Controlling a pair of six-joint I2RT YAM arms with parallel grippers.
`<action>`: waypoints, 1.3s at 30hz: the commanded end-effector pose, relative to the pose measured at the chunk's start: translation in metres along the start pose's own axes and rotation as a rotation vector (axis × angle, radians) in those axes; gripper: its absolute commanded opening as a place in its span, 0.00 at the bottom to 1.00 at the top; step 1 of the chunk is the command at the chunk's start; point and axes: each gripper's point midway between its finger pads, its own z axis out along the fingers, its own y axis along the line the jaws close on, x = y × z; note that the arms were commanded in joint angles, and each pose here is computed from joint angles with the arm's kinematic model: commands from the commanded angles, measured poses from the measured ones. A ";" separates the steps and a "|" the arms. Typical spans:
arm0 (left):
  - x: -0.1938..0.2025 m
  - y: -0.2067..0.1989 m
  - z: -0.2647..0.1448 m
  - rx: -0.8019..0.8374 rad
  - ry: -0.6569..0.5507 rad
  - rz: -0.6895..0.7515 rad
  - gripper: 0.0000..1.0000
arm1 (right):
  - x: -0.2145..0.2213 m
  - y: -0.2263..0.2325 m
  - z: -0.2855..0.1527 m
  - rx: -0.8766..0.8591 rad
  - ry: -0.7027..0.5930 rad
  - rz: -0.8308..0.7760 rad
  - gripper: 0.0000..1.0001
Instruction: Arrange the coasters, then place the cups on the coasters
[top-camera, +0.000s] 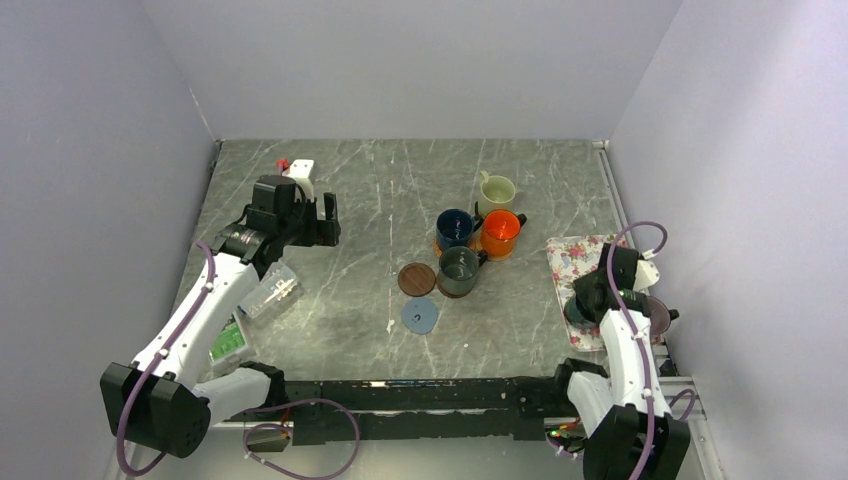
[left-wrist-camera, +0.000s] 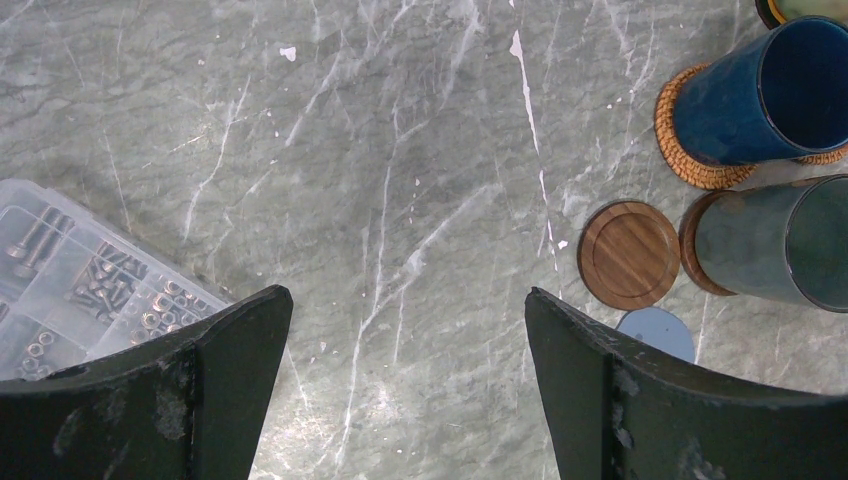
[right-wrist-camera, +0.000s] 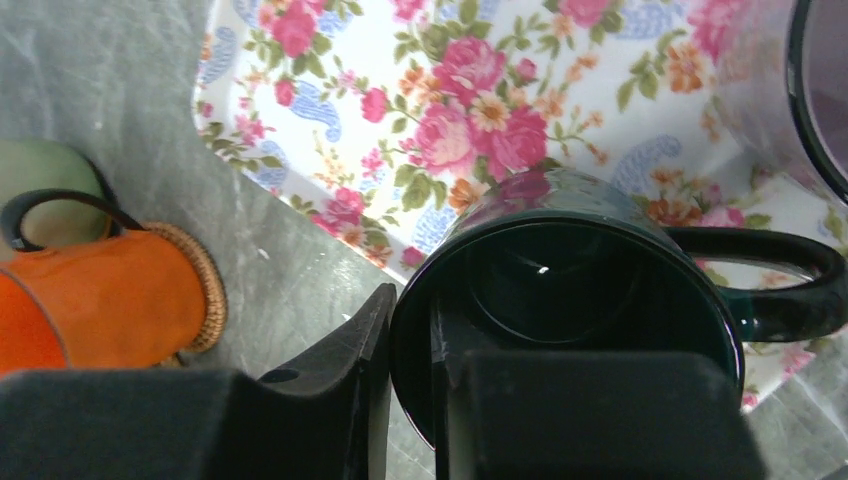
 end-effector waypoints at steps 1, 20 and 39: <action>-0.010 0.001 -0.001 -0.001 -0.040 0.005 0.93 | -0.010 0.024 -0.004 -0.114 -0.019 -0.044 0.07; -0.007 0.000 0.003 0.000 -0.024 0.007 0.93 | -0.043 0.165 -0.116 -0.386 -0.170 -0.486 0.00; -0.010 0.019 0.005 -0.035 -0.031 -0.070 0.94 | 0.192 0.328 -0.222 -0.797 0.144 -1.190 0.00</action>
